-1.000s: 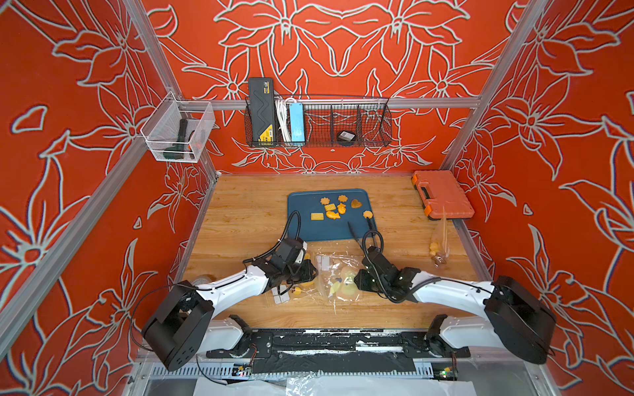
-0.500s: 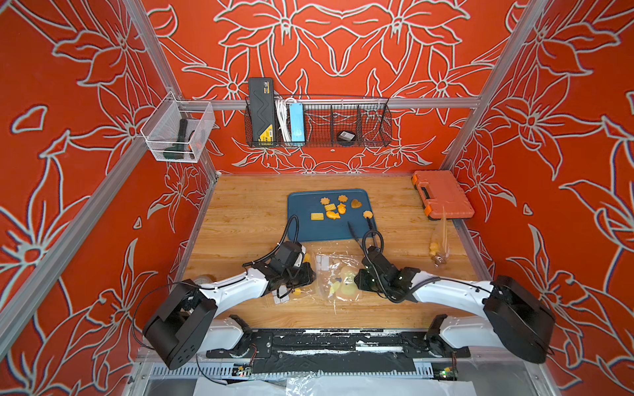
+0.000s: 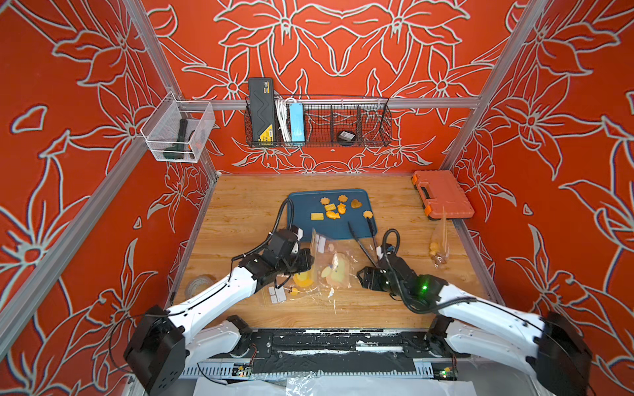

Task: Put the cookies into a resealable bag to prevent moisture
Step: Pick up the ziploc bag, then pick up the clamp from the center of the board.

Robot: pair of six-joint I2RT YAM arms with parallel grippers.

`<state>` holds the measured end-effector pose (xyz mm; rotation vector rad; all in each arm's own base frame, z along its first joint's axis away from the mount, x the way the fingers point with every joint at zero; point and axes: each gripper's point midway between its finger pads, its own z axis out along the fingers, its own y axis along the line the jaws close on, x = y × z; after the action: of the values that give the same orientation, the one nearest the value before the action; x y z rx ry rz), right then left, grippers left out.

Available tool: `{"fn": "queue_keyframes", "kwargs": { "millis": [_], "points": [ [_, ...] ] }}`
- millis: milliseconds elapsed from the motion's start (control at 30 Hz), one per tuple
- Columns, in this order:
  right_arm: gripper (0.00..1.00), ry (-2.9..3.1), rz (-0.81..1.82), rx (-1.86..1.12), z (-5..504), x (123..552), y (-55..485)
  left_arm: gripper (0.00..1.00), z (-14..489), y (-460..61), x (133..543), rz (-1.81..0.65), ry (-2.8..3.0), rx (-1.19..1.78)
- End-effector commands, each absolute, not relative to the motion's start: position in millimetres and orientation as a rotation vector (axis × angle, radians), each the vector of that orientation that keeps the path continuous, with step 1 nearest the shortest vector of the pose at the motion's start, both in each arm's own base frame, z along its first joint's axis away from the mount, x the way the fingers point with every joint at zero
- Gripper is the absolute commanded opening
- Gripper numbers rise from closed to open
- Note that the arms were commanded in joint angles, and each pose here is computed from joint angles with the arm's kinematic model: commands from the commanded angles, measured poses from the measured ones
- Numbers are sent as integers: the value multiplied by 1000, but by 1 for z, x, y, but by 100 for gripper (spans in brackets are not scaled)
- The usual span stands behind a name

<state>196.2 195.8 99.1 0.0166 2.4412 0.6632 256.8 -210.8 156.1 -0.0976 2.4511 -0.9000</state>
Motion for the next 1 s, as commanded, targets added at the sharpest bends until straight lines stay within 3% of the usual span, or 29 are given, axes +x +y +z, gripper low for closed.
{"fn": "queue_keyframes", "kwargs": {
  "millis": [0, 67, 167, 300, 367, 433, 500, 600, 667, 800, 967],
  "points": [
    [98, 2356, 495, -69, 126, 205, 170, 0, 183, -179, 274, -644, 2434, -48],
    [99, 2393, 399, -102, 128, 208, 159, 0, 204, -151, 291, -455, 2416, -69],
    [98, 2514, 209, -136, 117, 215, 141, 0, 243, -67, 319, -34, 2354, -247],
    [99, 2620, 68, -226, 106, 228, 137, 0, 313, 44, 327, 589, 2154, -490],
    [99, 2673, 57, -241, 101, 234, 138, 0, 336, 63, 330, 703, 2085, -545],
    [99, 2694, 63, -247, 98, 240, 140, 0, 326, 45, 351, 608, 2141, -469],
    [97, 2679, 105, -240, 99, 245, 145, 0, 283, 9, 374, 466, 2292, -327],
    [95, 2675, 10, -199, 95, 251, 131, 0, 216, -27, 386, 442, 2444, -180],
    [98, 2721, -2, -237, 84, 250, 131, 0, 185, -50, 388, 323, 2520, -127],
    [99, 2745, 69, -361, 71, 252, 148, 0, 165, -92, 394, -8, 2522, -37],
    [98, 2721, 66, -385, 63, 265, 153, 0, 147, -110, 390, -248, 2536, -12]
  ]
}}
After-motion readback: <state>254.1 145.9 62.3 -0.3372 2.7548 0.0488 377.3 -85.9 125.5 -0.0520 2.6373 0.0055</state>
